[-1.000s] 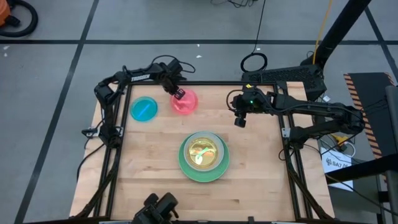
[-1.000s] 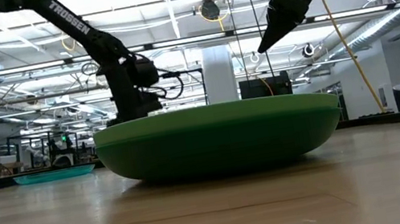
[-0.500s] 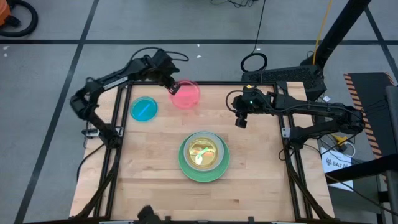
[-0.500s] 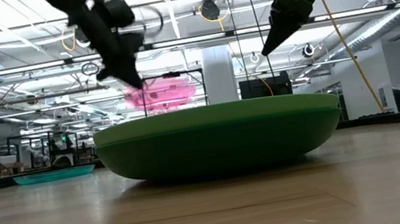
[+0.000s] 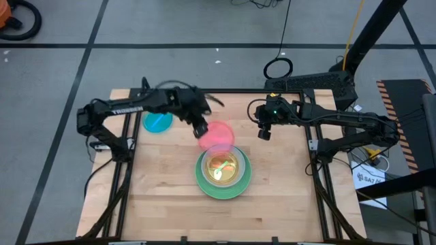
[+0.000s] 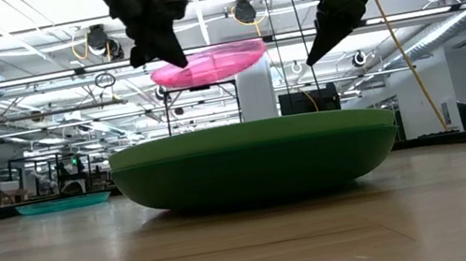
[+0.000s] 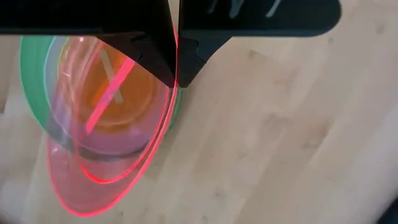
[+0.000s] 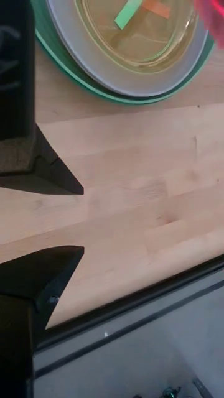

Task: Stack plastic plates
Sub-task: Stack the pink transparent plate on the green transparent plate

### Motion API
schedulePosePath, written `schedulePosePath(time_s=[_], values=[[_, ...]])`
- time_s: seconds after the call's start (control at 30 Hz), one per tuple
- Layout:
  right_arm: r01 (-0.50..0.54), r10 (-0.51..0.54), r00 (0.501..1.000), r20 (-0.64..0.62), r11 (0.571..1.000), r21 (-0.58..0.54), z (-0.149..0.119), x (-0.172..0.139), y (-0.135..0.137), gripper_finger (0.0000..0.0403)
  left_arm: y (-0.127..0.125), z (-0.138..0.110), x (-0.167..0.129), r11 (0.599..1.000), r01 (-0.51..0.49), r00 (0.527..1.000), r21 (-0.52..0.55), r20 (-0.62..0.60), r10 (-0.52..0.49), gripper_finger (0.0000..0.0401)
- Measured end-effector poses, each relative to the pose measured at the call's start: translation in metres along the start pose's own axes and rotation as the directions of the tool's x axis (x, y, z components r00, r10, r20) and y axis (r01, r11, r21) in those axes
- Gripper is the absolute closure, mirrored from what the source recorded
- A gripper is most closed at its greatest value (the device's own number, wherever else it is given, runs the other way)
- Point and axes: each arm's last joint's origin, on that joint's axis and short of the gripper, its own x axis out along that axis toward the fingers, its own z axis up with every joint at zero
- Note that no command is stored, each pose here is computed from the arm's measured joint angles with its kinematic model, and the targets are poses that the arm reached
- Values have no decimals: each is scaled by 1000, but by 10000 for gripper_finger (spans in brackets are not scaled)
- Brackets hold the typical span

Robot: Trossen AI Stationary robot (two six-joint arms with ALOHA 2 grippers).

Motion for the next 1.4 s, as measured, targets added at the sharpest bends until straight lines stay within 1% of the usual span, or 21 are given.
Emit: schedulePosePath(time_s=[0.13,0.23,0.37,0.53,0.63,0.83,1.03,1.17,1.4], values=[[-87,88,996,-5,996,18,-1,-1,6,268,-21,-3,17,999,-6,1000,34,-9,6,398],[-119,119,993,-8,993,-1,-5,-1,17,268,-33,-3,35,999,7,1000,50,-16,-6,398],[-151,152,988,12,988,-26,-9,-8,28,268,-38,-7,54,999,-16,998,33,-59,18,398],[-177,177,982,67,984,-15,-13,-25,35,268,-42,-13,75,999,-50,992,-12,-114,48,398],[-187,187,977,102,982,-8,-14,-34,37,268,-45,-17,85,998,-55,988,-13,-143,52,398],[-212,210,970,126,977,7,-13,-41,43,268,-51,-20,85,998,-55,988,-38,-149,49,395],[-232,231,965,126,973,-7,-13,-41,49,268,-60,-25,86,998,-53,985,-19,-167,49,394],[-241,240,962,128,970,-13,-13,-42,52,268,-63,-29,89,995,-95,981,-13,-170,91,393],[-214,213,969,128,977,-4,-13,-42,51,268,-63,-29,89,995,-102,980,-4,-172,100,392]])
